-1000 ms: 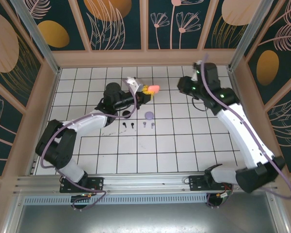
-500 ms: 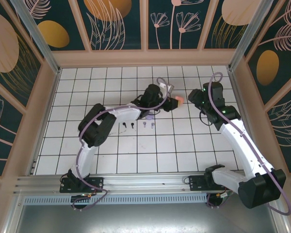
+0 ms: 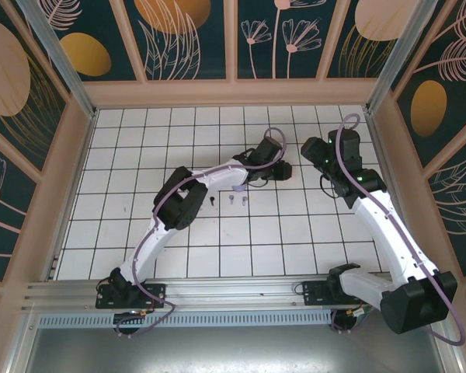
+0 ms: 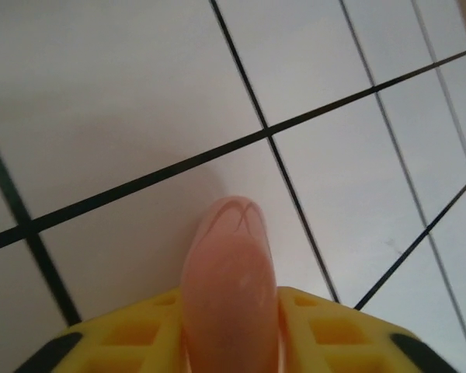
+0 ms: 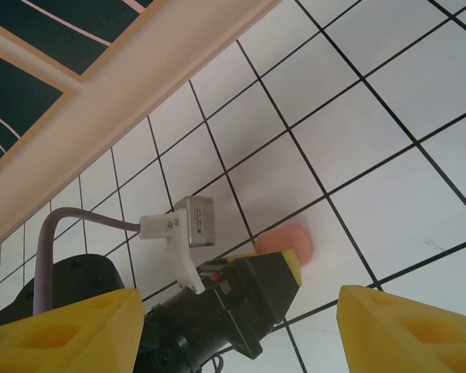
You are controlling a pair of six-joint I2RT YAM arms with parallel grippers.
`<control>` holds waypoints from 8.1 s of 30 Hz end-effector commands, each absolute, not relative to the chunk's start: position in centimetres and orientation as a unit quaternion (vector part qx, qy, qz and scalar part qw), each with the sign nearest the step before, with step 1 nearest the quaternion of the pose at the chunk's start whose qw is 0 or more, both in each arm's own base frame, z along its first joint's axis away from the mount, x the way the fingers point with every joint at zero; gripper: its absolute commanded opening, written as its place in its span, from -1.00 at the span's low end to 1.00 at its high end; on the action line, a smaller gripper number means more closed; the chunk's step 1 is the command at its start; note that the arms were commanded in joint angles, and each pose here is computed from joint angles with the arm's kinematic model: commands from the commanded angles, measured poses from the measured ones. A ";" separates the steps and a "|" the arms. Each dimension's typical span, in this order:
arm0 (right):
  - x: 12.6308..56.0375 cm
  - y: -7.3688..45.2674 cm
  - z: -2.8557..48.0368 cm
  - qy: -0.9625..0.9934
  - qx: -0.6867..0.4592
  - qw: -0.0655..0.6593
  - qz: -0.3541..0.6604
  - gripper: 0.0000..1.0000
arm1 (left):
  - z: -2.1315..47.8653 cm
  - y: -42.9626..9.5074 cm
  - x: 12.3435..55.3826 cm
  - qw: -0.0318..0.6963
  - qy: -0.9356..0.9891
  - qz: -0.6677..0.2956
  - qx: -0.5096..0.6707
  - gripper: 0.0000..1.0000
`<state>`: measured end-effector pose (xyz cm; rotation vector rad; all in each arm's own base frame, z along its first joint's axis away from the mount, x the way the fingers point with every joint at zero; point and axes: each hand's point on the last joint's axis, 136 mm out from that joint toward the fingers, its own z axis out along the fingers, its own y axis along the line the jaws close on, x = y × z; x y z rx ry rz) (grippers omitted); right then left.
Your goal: Insert wireless bluetooth earbuds into charging case
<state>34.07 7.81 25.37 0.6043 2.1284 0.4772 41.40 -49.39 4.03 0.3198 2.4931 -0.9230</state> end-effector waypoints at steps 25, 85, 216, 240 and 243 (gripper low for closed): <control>35.6 14.7 21.8 0.905 0.145 0.351 0.192 0.44 | 25.7 -32.1 43.7 0.531 0.821 -0.194 0.079 0.54; 36.1 31.0 0.2 0.991 0.102 0.078 0.039 -0.03 | 24.9 -15.5 44.0 0.509 0.774 -0.365 -0.096 0.97; 36.1 23.7 24.4 0.802 -0.140 0.406 0.415 0.45 | 20.5 -33.7 36.6 0.336 0.687 -0.594 0.250 -1.00; 38.8 23.5 17.7 0.841 -0.084 0.358 0.398 0.13 | 23.4 -33.5 35.3 0.345 0.666 -0.601 0.276 -1.00; 38.7 22.6 16.7 0.845 -0.068 0.349 0.400 0.09 | 24.0 -33.3 35.2 0.354 0.664 -0.598 0.276 -1.00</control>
